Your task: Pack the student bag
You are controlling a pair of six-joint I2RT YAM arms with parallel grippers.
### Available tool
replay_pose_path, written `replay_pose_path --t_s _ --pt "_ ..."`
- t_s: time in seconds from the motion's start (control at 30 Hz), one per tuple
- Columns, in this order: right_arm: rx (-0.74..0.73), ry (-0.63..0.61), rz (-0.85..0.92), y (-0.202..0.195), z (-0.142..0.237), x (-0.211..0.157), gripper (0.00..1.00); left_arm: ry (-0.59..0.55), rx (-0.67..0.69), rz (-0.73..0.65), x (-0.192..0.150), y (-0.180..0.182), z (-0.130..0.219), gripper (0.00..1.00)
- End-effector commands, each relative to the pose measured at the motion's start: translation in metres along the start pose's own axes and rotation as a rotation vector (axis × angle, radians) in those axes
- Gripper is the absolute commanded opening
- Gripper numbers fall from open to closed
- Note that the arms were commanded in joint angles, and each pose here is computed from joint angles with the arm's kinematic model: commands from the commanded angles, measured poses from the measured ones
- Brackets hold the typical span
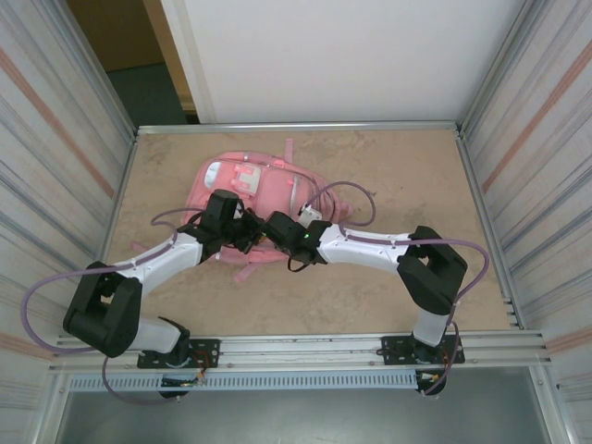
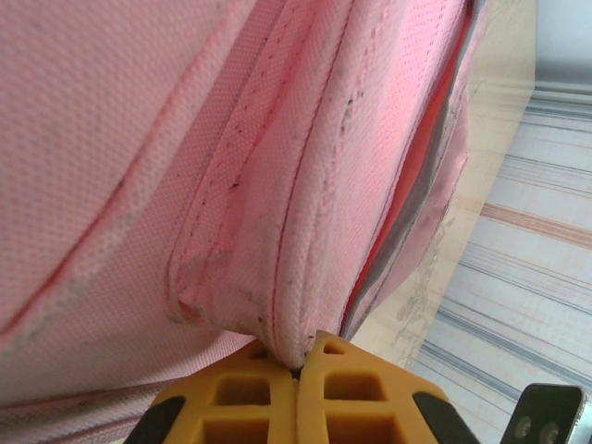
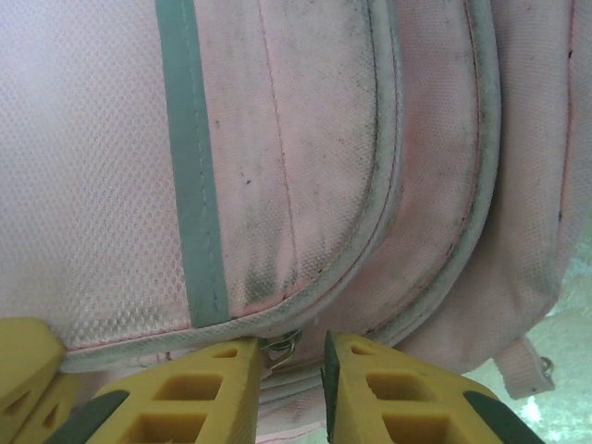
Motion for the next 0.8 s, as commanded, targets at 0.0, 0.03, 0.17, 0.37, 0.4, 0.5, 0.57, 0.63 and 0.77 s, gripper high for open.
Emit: replay_pose_path --t_s 0.0,0.03,0.17,0.37,0.4,0.5,0.57,0.63,0.77 --pt "-0.054 -0.041 0.113 -0.014 0.007 0.007 0.20 -0.005 -0.105 -0.053 0.001 -0.018 0.012 0.00" --pt "-0.025 -0.051 0.135 -0.011 0.010 0.006 0.17 -0.002 -0.105 -0.057 0.001 -0.018 0.012 0.00" --pt "0.023 -0.069 0.161 -0.005 0.020 0.010 0.15 0.003 -0.106 -0.045 0.002 -0.018 0.010 0.00" --pt "0.058 -0.030 0.109 0.002 0.021 0.009 0.45 0.011 -0.112 -0.051 0.002 -0.020 0.010 0.00" --pt "0.064 -0.017 0.091 0.004 0.021 0.008 0.46 0.010 -0.114 -0.043 0.002 -0.020 0.010 0.00" --pt "0.079 0.042 0.020 0.009 0.012 -0.001 0.46 0.012 -0.126 -0.050 0.002 -0.023 0.011 0.00" --pt "0.040 0.039 0.009 0.011 0.004 -0.007 0.45 0.010 -0.120 -0.056 0.003 -0.024 0.012 0.00" --pt "-0.002 0.033 0.007 0.010 -0.004 -0.009 0.44 0.011 -0.130 -0.049 0.002 -0.025 0.013 0.00" --pt "-0.041 0.004 0.019 0.003 -0.015 -0.010 0.42 0.004 -0.123 -0.061 -0.001 -0.022 0.016 0.00"
Point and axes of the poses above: each hand's point on the last joint's axis, 136 mm out from that joint toward the fingers, its own z axis back along the fingers, its own y axis along the line the jaws close on, x = y × z, the point moved 10 cm from there along z, back along the fingers, and after that the axes turned 5 degrees about -z, right-handed, at the moved point
